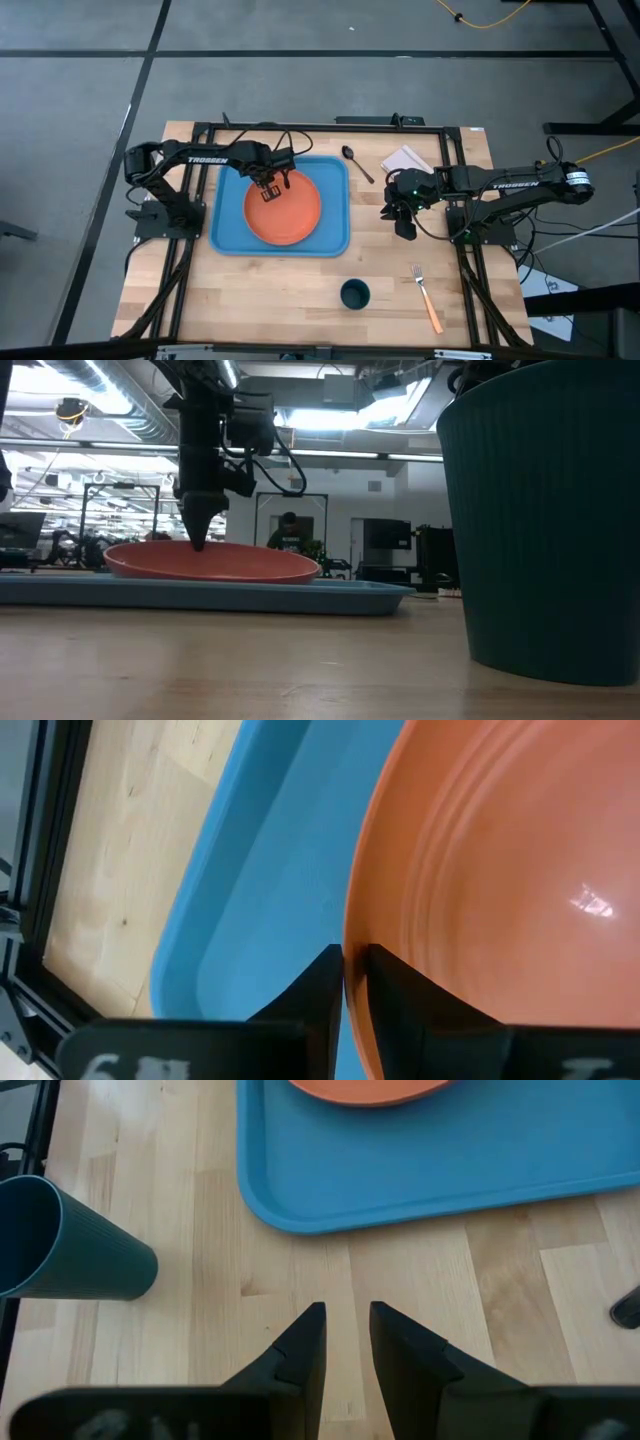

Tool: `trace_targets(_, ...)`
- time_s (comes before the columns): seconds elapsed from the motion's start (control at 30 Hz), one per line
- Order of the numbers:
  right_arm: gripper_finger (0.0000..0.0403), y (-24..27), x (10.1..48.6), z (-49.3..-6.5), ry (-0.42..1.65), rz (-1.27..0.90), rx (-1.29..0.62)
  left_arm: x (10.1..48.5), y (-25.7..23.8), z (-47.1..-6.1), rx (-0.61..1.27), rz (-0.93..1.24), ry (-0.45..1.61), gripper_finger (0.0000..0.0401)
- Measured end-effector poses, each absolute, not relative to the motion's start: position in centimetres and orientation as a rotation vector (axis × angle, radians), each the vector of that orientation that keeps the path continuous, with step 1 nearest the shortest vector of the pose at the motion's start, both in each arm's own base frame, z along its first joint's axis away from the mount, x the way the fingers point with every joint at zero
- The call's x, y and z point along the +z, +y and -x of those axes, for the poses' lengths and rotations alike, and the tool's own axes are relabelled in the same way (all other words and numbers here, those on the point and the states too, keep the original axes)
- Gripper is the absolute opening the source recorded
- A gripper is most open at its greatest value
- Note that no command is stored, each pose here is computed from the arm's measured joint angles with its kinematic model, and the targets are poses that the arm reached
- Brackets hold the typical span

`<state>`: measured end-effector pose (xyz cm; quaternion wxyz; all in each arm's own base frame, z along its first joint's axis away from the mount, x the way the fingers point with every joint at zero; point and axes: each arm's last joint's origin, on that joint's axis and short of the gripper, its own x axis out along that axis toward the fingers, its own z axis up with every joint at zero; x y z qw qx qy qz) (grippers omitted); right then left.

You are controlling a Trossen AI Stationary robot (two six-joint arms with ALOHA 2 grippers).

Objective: Pick and place plate/cup/fork/spoon on tray
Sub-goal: Put the orange plate on the middle of the blue serving tray

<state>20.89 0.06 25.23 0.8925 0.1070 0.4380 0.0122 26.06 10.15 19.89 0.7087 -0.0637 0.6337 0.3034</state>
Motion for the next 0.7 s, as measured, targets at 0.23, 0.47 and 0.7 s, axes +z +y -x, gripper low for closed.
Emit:
trace_targets(0.23, 0.0086, 0.06, 25.23, -20.89, 0.909, -0.226, 0.023, 19.89, 10.16, -26.08, 0.674, 0.142, 1.405, 0.0041)
trace_targets(0.47, 0.0086, 0.06, 25.23, -20.90, 0.909, -0.226, 0.023, 19.95, 10.27, -26.40, 0.676, 0.145, 1.367, 0.0041)
trace_targets(0.7, 0.0086, 0.06, 25.23, -20.90, 0.909, -0.226, 0.023, 20.04, 10.24, -26.86, 0.625, 0.091, 1.342, 0.0041)
